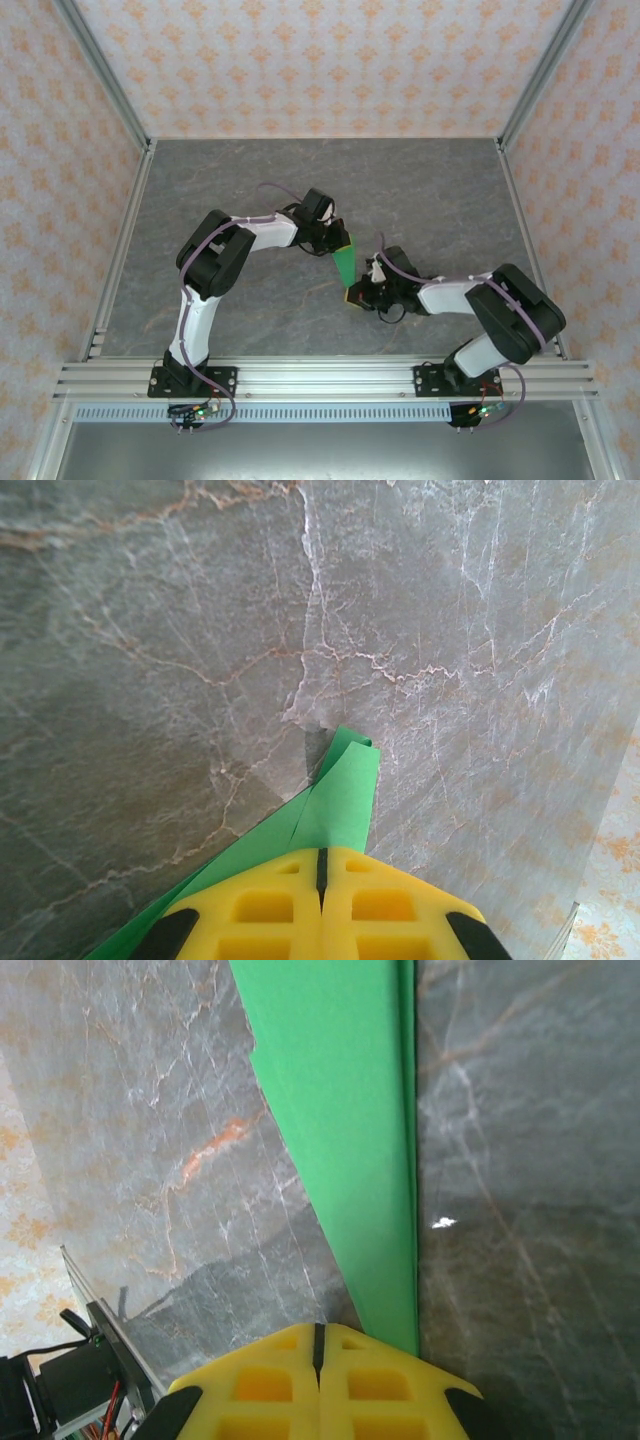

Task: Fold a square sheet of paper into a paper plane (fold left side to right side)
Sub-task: Fold the wing for the fifth time at the center of the table.

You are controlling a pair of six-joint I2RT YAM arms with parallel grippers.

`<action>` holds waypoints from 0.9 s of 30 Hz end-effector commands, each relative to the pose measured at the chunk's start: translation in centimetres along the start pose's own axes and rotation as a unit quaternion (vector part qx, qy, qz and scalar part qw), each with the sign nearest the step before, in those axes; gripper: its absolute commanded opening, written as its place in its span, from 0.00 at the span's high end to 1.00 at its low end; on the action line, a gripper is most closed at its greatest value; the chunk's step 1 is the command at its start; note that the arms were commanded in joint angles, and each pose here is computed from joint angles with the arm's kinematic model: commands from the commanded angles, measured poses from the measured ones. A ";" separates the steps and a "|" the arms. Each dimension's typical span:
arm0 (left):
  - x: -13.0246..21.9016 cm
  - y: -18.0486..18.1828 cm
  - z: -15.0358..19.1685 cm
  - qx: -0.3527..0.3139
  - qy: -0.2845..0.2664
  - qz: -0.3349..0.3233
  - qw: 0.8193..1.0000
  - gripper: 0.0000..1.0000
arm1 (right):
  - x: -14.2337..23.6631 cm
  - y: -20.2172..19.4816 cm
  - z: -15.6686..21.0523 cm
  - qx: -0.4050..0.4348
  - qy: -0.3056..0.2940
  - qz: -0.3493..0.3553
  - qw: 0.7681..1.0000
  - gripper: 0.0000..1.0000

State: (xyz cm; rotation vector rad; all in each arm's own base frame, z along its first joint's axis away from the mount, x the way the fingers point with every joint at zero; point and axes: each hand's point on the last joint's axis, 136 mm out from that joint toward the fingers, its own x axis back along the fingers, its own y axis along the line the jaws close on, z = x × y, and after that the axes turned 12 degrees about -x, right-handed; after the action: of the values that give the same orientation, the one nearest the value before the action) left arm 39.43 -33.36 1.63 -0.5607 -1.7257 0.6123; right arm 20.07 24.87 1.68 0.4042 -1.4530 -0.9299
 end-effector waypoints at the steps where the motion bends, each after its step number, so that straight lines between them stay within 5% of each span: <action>1: -1.5 8.4 3.2 0.047 0.036 -0.128 0.990 1.00 | 0.1 -3.5 3.0 -0.043 0.049 0.047 0.997 0.97; 12: -1.1 7.9 3.1 0.042 0.033 -0.125 0.991 1.00 | 4.8 2.8 -2.0 -0.007 -0.051 -0.021 0.998 0.94; 20: -1.0 7.8 3.0 0.042 0.031 -0.122 0.991 1.00 | 1.9 4.1 -4.1 -0.021 -0.027 -0.051 0.998 0.95; 27: -1.0 7.7 2.9 0.042 0.031 -0.121 0.991 1.00 | 0.0 2.1 -3.1 -0.025 0.001 -0.010 1.000 0.95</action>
State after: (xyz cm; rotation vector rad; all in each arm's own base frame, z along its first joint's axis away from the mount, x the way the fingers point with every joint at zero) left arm 39.42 -33.35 1.64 -0.5607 -1.7257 0.6123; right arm 23.48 24.21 2.31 0.3340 -1.4206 -1.0006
